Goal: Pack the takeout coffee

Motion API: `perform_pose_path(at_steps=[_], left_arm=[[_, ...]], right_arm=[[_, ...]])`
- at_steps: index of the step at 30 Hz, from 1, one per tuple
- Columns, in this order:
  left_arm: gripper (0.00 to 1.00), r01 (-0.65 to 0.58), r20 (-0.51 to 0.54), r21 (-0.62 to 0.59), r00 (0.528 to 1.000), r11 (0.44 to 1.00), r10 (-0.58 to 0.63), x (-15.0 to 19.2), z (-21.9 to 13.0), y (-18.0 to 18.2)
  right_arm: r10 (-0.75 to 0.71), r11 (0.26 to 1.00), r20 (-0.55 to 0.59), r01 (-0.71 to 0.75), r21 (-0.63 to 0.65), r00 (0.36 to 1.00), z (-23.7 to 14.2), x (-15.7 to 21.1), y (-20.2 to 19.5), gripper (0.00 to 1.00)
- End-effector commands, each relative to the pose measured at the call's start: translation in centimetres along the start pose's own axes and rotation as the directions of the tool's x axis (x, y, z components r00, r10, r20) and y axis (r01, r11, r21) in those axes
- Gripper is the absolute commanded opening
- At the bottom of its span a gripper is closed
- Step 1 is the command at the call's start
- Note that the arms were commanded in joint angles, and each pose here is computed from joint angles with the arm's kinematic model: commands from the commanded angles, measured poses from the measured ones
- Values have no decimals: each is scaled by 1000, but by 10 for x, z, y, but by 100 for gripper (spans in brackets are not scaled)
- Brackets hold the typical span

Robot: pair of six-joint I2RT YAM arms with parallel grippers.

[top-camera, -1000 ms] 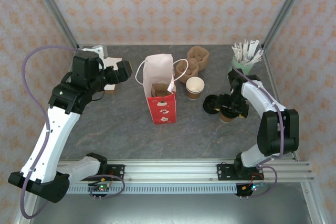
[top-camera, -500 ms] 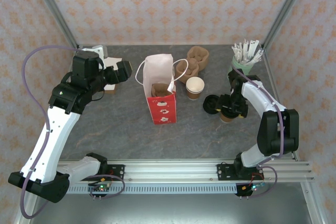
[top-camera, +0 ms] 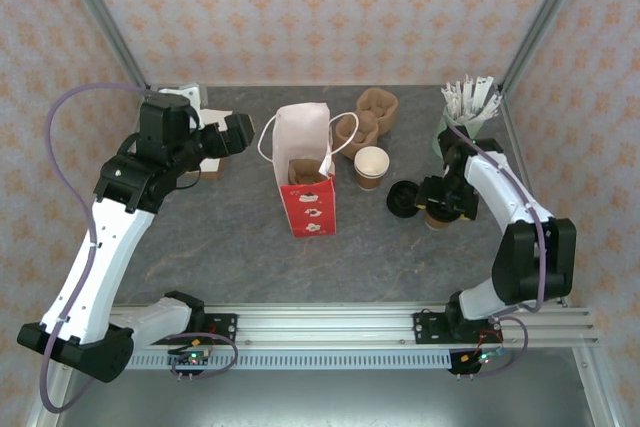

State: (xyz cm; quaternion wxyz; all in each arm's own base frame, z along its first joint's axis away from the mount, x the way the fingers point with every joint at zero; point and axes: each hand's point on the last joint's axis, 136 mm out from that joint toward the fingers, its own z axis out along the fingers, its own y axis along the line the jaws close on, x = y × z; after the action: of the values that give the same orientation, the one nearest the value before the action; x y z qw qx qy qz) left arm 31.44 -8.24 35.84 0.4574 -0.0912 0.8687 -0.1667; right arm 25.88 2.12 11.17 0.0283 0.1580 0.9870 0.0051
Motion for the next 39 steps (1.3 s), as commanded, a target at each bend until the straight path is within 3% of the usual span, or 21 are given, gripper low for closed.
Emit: perform_pose_path(at_steps=[1,17,32,39], left_arm=[[100,-1,10,25,1000,1000,1,-8,-4,-6],[100,13,-69,98,998,995,-6,-4,20,-24],[100,30,-104,88,994,996,-21,6,28,-20],[100,38,-111,88,993,995,-28,9,29,-19]], right_arm=[[-5,1000,34,5,14,999,-28,4,-8,87],[-32,974,255,88,-210,966,-145,5,37,85],[-91,836,541,360,-415,836,-286,16,136,84],[-145,768,600,472,-433,787,-316,35,183,83]])
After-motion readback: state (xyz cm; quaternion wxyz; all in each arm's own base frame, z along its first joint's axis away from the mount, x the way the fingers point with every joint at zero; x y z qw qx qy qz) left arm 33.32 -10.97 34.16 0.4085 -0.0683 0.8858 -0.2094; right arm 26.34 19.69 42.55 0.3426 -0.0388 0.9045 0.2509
